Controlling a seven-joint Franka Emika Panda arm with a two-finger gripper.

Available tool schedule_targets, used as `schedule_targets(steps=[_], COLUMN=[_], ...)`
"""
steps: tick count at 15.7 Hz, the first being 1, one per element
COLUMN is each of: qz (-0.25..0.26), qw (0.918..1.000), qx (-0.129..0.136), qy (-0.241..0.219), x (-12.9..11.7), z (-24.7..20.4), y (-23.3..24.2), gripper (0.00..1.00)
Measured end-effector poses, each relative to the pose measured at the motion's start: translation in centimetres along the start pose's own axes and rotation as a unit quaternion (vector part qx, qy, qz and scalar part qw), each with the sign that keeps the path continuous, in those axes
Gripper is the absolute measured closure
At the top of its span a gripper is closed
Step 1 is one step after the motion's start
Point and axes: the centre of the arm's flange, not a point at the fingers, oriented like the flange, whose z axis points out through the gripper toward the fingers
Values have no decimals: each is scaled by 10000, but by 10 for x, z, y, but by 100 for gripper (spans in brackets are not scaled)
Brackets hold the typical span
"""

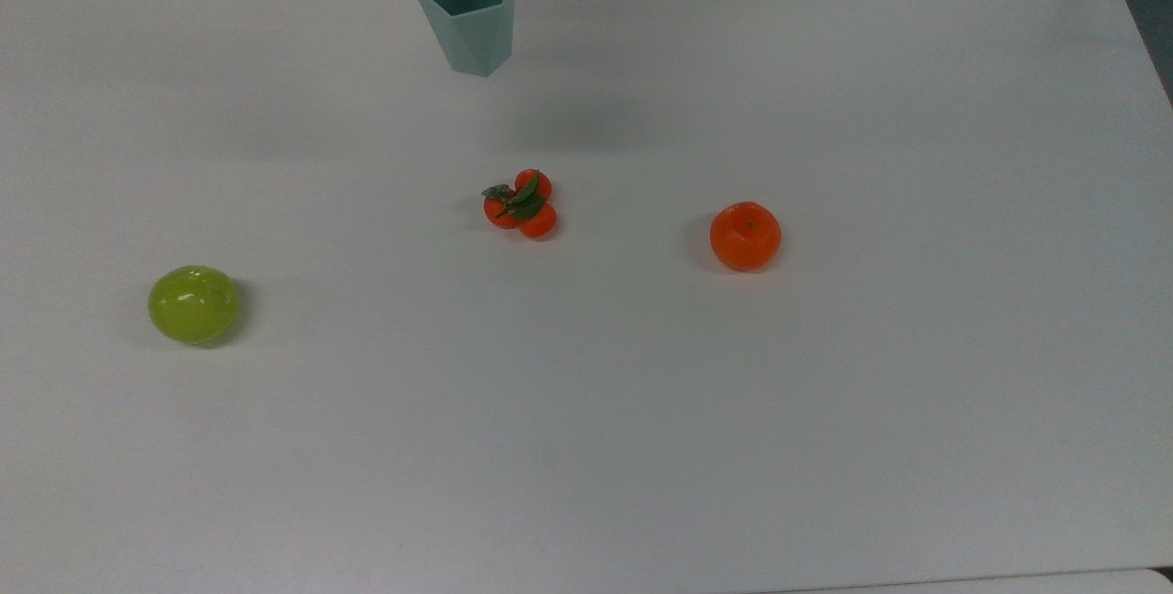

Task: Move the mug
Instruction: 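Lift the teal mug and carry it away from the tangerine, then lower the teal mug onto the table and open the gripper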

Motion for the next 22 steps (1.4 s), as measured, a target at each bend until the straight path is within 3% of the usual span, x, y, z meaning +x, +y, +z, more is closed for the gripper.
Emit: schedule_targets(steps=[9, 22], qz=[21, 184], qw=[9984, 9997], qx=[214, 57], qy=[-521, -159], x=[-29, -47], z=[67, 134], y=[10, 20], gripper=[76, 76])
